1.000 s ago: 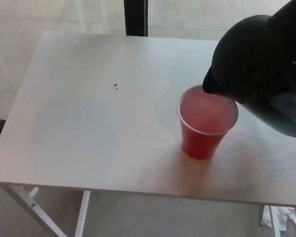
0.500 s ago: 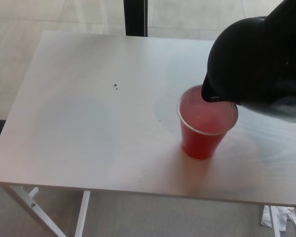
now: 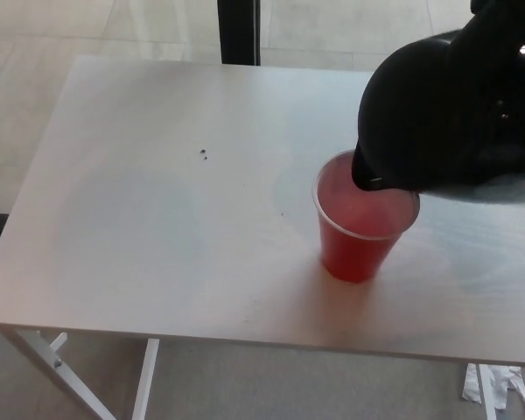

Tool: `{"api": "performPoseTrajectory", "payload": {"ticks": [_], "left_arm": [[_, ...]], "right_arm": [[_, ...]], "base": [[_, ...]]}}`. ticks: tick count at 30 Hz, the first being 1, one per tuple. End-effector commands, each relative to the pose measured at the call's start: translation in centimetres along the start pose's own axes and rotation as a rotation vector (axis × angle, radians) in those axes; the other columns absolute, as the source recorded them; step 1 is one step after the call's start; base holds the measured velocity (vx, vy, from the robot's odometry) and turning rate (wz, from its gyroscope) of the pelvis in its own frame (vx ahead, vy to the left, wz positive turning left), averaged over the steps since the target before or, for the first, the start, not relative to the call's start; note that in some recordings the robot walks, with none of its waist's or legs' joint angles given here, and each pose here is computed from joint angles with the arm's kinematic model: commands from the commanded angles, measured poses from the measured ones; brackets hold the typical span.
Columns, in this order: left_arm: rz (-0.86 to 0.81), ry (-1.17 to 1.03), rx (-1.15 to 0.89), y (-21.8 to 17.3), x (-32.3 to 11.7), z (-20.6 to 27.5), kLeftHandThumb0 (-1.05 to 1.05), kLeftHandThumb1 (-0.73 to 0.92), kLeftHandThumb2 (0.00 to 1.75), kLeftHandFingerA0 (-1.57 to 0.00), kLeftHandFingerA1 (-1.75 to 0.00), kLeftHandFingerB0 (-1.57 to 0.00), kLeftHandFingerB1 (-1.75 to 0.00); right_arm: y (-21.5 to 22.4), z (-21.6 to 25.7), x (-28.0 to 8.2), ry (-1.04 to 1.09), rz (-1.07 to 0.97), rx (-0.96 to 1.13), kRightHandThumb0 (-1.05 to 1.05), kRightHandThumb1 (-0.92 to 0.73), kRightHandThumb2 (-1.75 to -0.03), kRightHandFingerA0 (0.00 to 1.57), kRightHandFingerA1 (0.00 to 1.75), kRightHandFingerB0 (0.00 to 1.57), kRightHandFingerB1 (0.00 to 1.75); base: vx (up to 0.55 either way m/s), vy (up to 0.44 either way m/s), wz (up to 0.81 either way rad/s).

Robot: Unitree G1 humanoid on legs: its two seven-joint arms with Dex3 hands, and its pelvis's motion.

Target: The robot uses its right hand to lift up a kettle kept on the middle of the desk by its handle and tilt it into a glass kept next to it to pour out water

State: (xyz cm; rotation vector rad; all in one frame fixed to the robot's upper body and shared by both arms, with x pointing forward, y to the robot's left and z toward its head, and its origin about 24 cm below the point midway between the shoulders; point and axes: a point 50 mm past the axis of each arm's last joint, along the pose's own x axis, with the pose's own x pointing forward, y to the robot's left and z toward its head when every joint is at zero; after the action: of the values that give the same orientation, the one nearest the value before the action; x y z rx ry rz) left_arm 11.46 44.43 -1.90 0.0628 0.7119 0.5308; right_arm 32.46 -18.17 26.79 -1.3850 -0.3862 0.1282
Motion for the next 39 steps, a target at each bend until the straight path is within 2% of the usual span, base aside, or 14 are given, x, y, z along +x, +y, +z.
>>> {"api": "performPoseTrajectory", "payload": {"ticks": [1,2,5,7,9,11,12,19,20,29,30,34,35,39], "left_arm": [[0.030,-0.006,-0.007,0.9,-0.2,0.6,-0.90,0.84,1.23,-0.47,-0.65,-0.30,-0.59],[0.030,-0.007,-0.008,0.9,-0.2,0.6,-0.93,0.92,0.84,-0.51,-0.61,-0.33,-0.55],[0.027,-0.008,0.003,0.9,-0.2,0.6,-0.90,0.92,0.81,-0.49,-0.58,-0.32,-0.53],[0.026,-0.009,-0.005,0.9,-0.2,0.8,-0.90,0.92,0.81,-0.48,-0.59,-0.32,-0.53],[0.024,-0.012,-0.001,0.9,-0.2,0.8,-0.91,0.92,0.81,-0.46,-0.60,-0.34,-0.56],[0.024,-0.015,0.027,0.9,-0.2,1.0,-0.93,0.92,0.84,-0.50,-0.61,-0.32,-0.55],[0.023,-0.010,0.029,1.0,-0.2,1.0,-0.98,0.81,0.97,-0.47,-0.61,-0.32,-0.57],[0.021,-0.011,0.013,0.9,-0.1,1.1,-0.87,0.81,1.21,-0.46,-0.65,-0.30,-0.59],[0.024,-0.013,0.021,0.9,-0.1,1.1,-0.89,0.92,0.81,-0.46,-0.57,-0.32,-0.54],[0.017,-0.015,0.007,1.0,-0.2,0.9,-0.91,0.92,0.81,-0.47,-0.59,-0.32,-0.54],[0.023,-0.010,0.019,1.0,-0.2,0.9,-0.89,0.83,1.22,-0.45,-0.63,-0.30,-0.58],[0.023,-0.010,0.004,1.0,-0.2,0.8,-0.90,0.83,1.23,-0.45,-0.65,-0.25,-0.58],[0.023,-0.009,0.013,1.0,-0.3,0.8,-0.94,0.92,0.85,-0.48,-0.61,-0.28,-0.54],[0.027,-0.006,0.004,1.0,-0.3,0.6,-0.91,0.92,0.82,-0.49,-0.59,-0.33,-0.54]], "right_arm": [[0.6,2.0,0.2,-0.120,0.029,-0.060,-0.21,-0.48,-0.92,0.86,1.75,0.66,1.75],[0.6,2.2,0.2,-0.125,0.030,-0.063,-0.21,-0.48,-0.91,0.87,1.75,0.66,1.75],[0.9,2.8,0.2,-0.154,0.020,-0.101,-0.24,-0.54,-0.78,0.85,1.75,0.68,1.62],[0.9,3.3,0.2,-0.163,0.020,-0.126,-0.23,-0.49,-0.88,0.89,1.65,0.86,0.95],[0.7,3.9,0.0,-0.164,0.029,-0.135,-0.25,-0.46,-0.90,0.87,1.71,0.84,1.01],[0.8,4.4,-0.1,-0.177,0.018,-0.160,-0.26,-0.38,-0.99,0.91,1.75,0.70,1.65],[0.8,4.6,-0.2,-0.180,0.019,-0.181,-0.27,-0.37,-1.04,0.93,1.75,0.70,1.68],[1.7,5.9,-0.4,-0.246,-0.006,-0.262,-0.28,-0.49,-0.92,0.98,1.75,0.74,1.60],[1.7,6.0,-0.4,-0.258,-0.013,-0.283,-0.28,-0.46,-0.91,1.00,1.75,0.76,1.60],[2.5,7.0,-0.7,-0.323,-0.042,-0.385,-0.31,-0.42,-0.96,1.08,1.75,0.83,1.63],[2.6,6.9,-0.8,-0.313,-0.023,-0.378,-0.30,-0.42,-1.01,1.07,1.75,0.81,1.64],[2.5,6.6,-0.7,-0.287,0.010,-0.365,-0.27,-0.46,-0.91,1.03,1.75,0.76,1.66],[2.4,6.5,-0.7,-0.269,0.029,-0.371,-0.29,-0.50,-0.86,1.01,1.75,0.74,1.66],[2.4,6.1,-0.7,-0.274,0.001,-0.342,-0.27,-0.46,-0.90,1.00,1.75,0.78,1.59]], "base": [[0.00,0.000,0.00],[0.00,0.000,0.00],[0.00,0.000,0.00],[0.00,0.000,0.00],[0.00,0.000,0.00],[0.00,0.000,0.00],[0.00,0.000,0.00],[0.00,0.000,0.00],[0.00,0.000,0.00],[0.00,0.000,0.00],[0.00,0.000,0.00],[0.00,0.000,0.00],[0.00,0.000,0.00],[0.00,0.000,0.00]]}}
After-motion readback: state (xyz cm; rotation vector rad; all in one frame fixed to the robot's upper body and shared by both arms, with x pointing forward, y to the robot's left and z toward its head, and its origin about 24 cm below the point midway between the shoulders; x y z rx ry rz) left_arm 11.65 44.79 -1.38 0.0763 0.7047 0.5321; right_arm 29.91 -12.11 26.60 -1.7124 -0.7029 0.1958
